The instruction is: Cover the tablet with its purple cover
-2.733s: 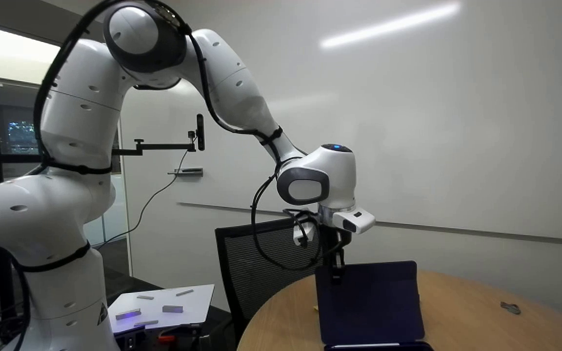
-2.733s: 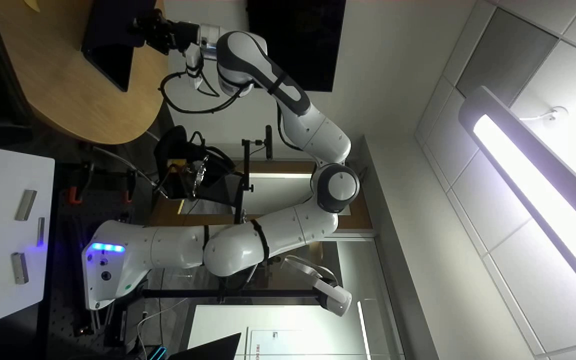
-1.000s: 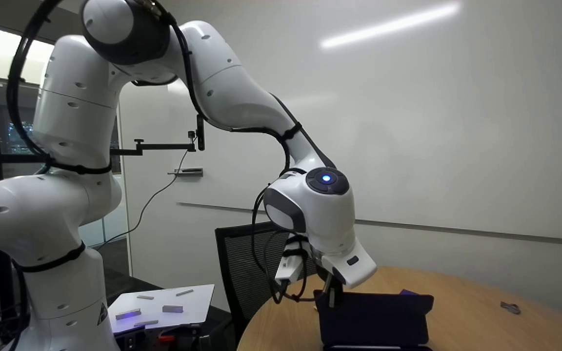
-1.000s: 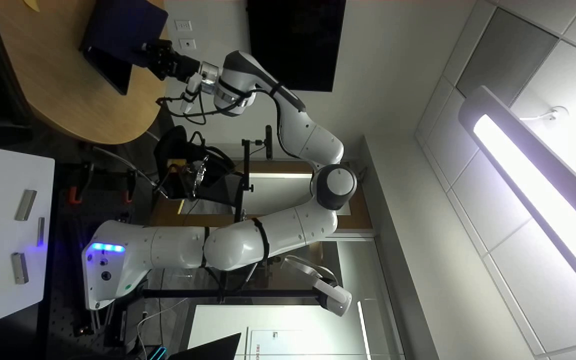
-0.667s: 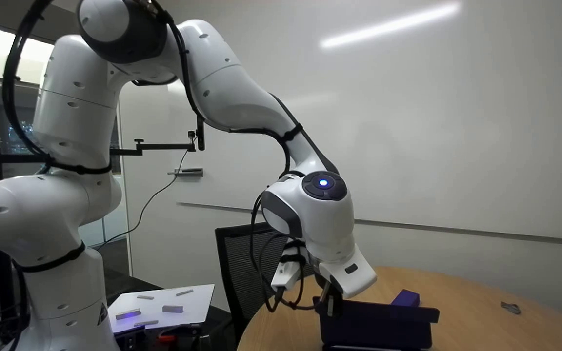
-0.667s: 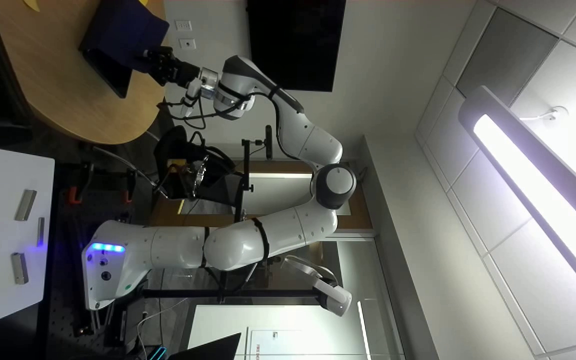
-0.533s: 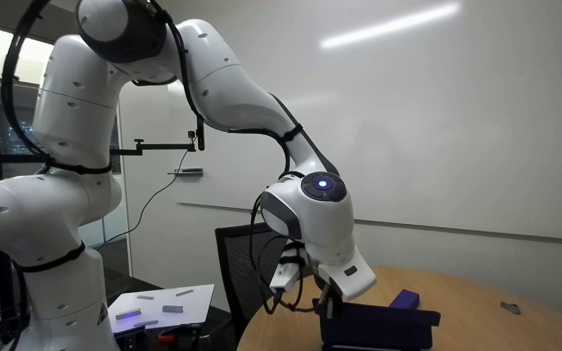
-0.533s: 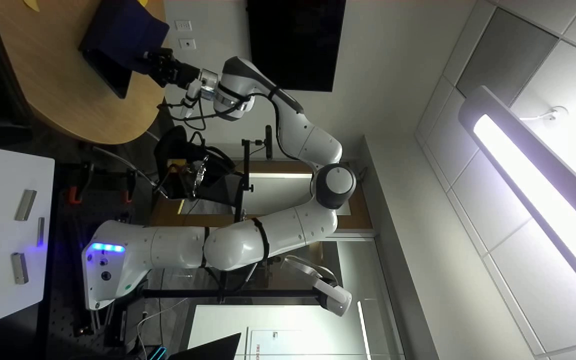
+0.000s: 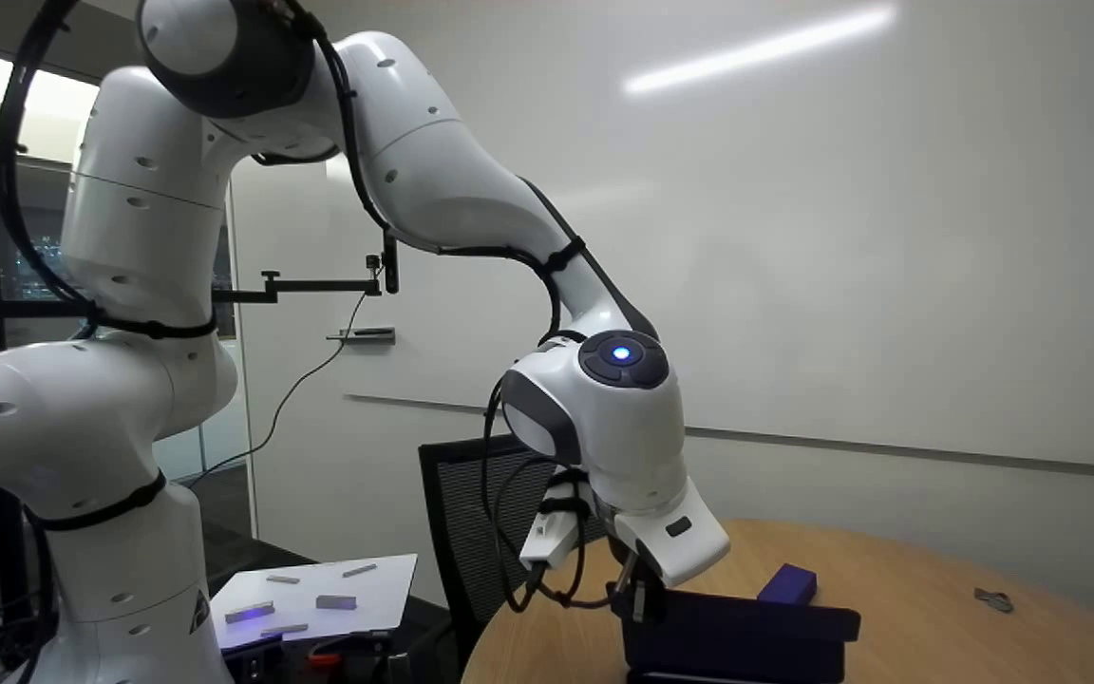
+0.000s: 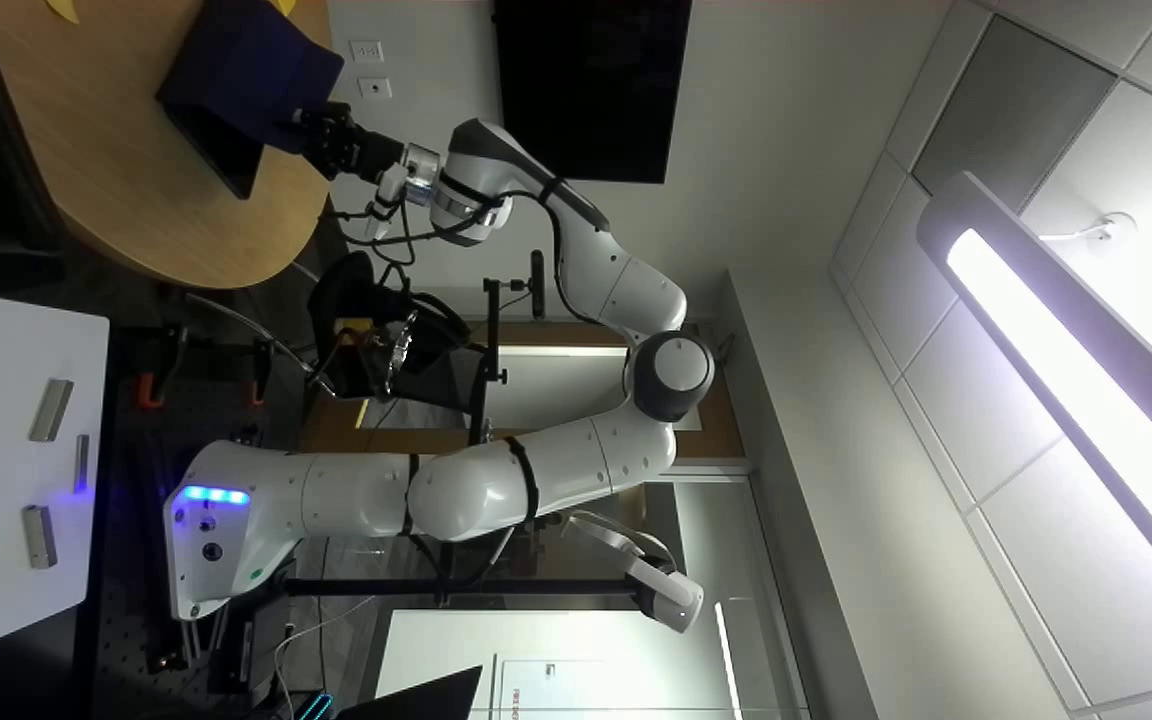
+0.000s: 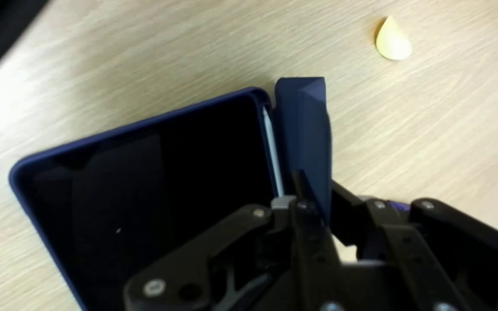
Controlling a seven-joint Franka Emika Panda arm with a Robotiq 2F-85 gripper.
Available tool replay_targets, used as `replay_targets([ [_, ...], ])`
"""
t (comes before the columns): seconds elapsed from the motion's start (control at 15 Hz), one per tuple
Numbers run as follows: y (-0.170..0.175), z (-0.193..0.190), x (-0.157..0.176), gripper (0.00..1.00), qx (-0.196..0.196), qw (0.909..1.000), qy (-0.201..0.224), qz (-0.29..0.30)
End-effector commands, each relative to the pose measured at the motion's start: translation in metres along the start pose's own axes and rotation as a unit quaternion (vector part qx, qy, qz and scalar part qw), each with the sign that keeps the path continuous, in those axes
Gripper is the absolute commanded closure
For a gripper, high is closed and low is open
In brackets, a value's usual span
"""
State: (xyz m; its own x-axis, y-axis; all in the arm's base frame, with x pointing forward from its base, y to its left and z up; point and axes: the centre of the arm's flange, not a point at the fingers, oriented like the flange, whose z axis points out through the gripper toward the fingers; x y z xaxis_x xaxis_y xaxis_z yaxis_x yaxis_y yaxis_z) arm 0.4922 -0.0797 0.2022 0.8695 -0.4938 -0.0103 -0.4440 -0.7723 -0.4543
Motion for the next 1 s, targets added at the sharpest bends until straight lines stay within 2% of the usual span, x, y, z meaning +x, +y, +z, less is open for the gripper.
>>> replay_targets([
  [0.0,0.012,-0.016,-0.013,0.98,0.019,0.9997,0.013,0.011],
  [0.53,0.059,-0.020,-0.023,0.98,0.081,0.9953,0.031,0.043],
  [0.93,0.075,-0.018,-0.026,0.98,0.095,0.9940,0.019,0.051],
])
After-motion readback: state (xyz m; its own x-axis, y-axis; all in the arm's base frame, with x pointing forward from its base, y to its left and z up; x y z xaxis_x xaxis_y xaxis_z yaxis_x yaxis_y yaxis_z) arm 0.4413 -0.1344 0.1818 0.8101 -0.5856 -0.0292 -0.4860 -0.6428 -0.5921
